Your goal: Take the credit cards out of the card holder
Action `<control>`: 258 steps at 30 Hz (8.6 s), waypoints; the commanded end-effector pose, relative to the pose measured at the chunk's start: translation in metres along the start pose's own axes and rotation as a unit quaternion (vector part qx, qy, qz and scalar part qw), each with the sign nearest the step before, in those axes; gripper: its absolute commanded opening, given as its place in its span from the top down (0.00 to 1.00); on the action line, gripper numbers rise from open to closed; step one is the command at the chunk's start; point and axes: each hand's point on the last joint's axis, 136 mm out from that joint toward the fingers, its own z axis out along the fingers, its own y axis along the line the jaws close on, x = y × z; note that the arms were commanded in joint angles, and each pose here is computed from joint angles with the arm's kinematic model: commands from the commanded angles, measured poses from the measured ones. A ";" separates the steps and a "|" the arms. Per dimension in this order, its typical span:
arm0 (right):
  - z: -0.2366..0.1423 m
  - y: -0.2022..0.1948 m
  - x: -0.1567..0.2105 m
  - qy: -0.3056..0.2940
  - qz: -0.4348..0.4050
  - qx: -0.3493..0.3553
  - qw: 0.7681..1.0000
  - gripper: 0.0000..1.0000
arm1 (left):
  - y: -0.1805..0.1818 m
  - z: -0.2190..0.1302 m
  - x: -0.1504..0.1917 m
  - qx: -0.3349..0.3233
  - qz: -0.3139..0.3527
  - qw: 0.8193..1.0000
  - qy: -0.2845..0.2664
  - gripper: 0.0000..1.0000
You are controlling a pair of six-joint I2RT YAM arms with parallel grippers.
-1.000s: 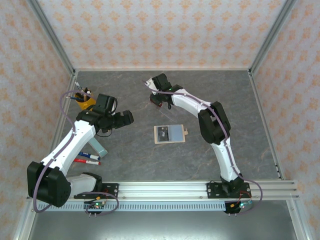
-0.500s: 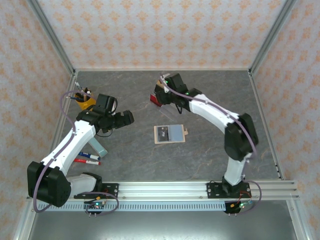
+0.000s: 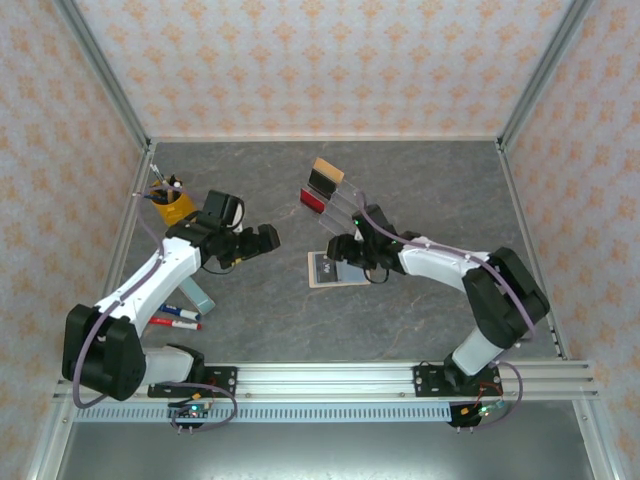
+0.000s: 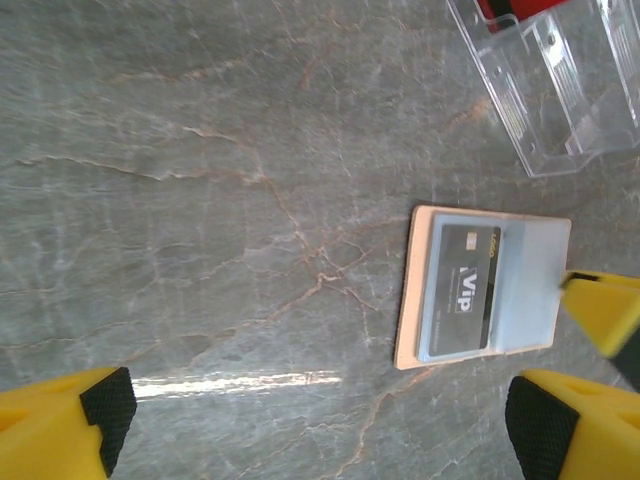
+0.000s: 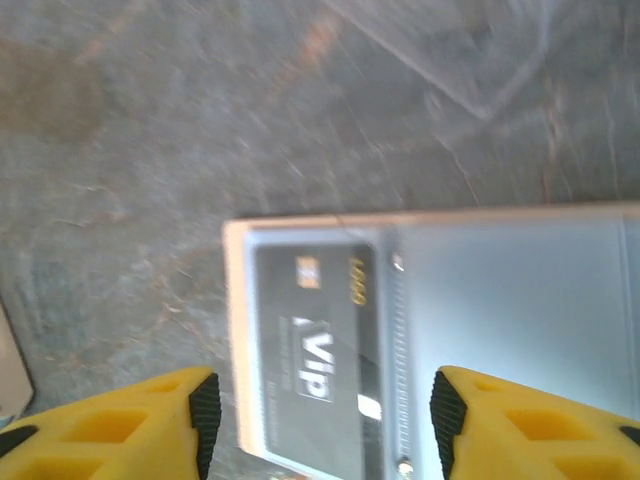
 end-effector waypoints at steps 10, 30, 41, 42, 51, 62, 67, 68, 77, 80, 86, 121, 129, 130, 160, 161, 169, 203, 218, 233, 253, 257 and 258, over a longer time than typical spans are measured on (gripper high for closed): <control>0.027 0.007 -0.001 0.010 0.059 -0.034 0.998 0.62 | -0.050 0.047 0.020 0.060 0.016 0.997 0.045 0.18; 0.032 -0.011 0.010 0.028 0.056 0.003 0.998 0.73 | -0.084 0.126 0.045 0.076 0.011 0.989 0.128 0.85; 0.035 -0.009 0.019 0.055 0.037 -0.005 0.998 0.74 | -0.052 0.151 0.061 0.022 -0.009 0.989 0.149 0.92; 0.035 -0.009 0.020 0.058 0.035 -0.007 0.998 0.74 | -0.050 0.152 0.063 0.020 -0.013 0.988 0.153 0.92; 0.034 0.001 0.019 0.060 0.026 -0.031 0.997 0.82 | -0.037 0.158 0.072 0.007 -0.018 0.987 0.161 0.95; 0.018 0.007 0.011 0.033 0.025 -0.046 0.998 0.92 | -0.037 0.151 0.069 0.002 -0.004 0.988 0.153 0.93; 0.017 0.009 0.014 0.035 0.029 -0.064 0.997 0.92 | -0.046 0.143 0.067 0.021 0.002 0.988 0.150 0.92; 0.017 0.007 0.014 0.034 0.031 -0.064 0.997 0.93 | -0.046 0.142 0.066 0.021 0.004 0.988 0.150 0.92; 0.012 0.009 0.009 0.016 0.038 -0.084 0.996 0.94 | -0.035 0.145 0.072 0.009 0.002 0.988 0.155 0.94; 0.007 0.010 0.006 0.010 0.050 -0.108 0.993 0.94 | -0.035 0.145 0.072 0.012 0.000 0.988 0.154 0.94; -0.004 0.007 0.000 0.001 0.069 -0.133 0.989 0.96 | -0.036 0.145 0.072 0.015 0.000 0.988 0.156 0.95; -0.092 0.089 -0.054 -0.102 0.002 -0.282 0.954 1.00 | -0.133 0.013 -0.014 0.361 -0.023 0.931 0.054 0.36; -0.098 0.118 -0.063 -0.085 0.006 -0.350 0.933 1.00 | -0.153 -0.012 -0.030 0.417 -0.027 0.908 0.025 0.35; -0.098 0.119 -0.063 -0.082 0.008 -0.357 0.930 1.00 | -0.156 -0.016 -0.031 0.425 -0.024 0.905 0.021 0.36; -0.103 0.148 -0.063 -0.076 0.073 -0.441 0.891 0.66 | -0.158 -0.052 -0.057 0.419 -0.046 0.904 -0.075 1.00; -0.105 0.149 -0.063 -0.079 0.073 -0.443 0.890 0.68 | -0.156 -0.050 -0.058 0.414 -0.052 0.905 -0.078 1.00; -0.102 0.143 -0.062 -0.093 0.045 -0.399 0.911 1.00 | -0.134 -0.036 -0.058 0.362 -0.069 0.925 -0.089 1.00; -0.010 0.097 -0.199 -0.090 -0.521 0.070 0.846 1.00 | 0.006 -0.047 -0.026 -0.052 0.019 0.994 -0.097 0.00; 0.019 0.073 -0.212 -0.051 -0.527 0.105 0.842 0.99 | 0.003 -0.042 -0.024 -0.040 0.020 0.995 -0.087 0.00; 0.025 0.063 -0.216 -0.027 -0.531 0.133 0.837 0.88 | 0.002 -0.036 -0.021 -0.032 0.020 0.996 -0.078 0.00; -0.047 0.096 -0.210 -0.103 -0.412 0.096 0.900 0.58 | -0.002 -0.030 -0.020 -0.025 0.018 0.998 -0.063 0.00; -0.069 0.102 -0.181 -0.133 -0.356 0.063 0.923 0.50 | -0.004 -0.023 -0.017 -0.018 0.015 0.999 -0.048 0.00; -0.075 0.102 -0.172 -0.143 -0.338 0.055 0.929 0.48 | -0.005 -0.021 -0.017 -0.015 0.014 0.999 -0.045 0.00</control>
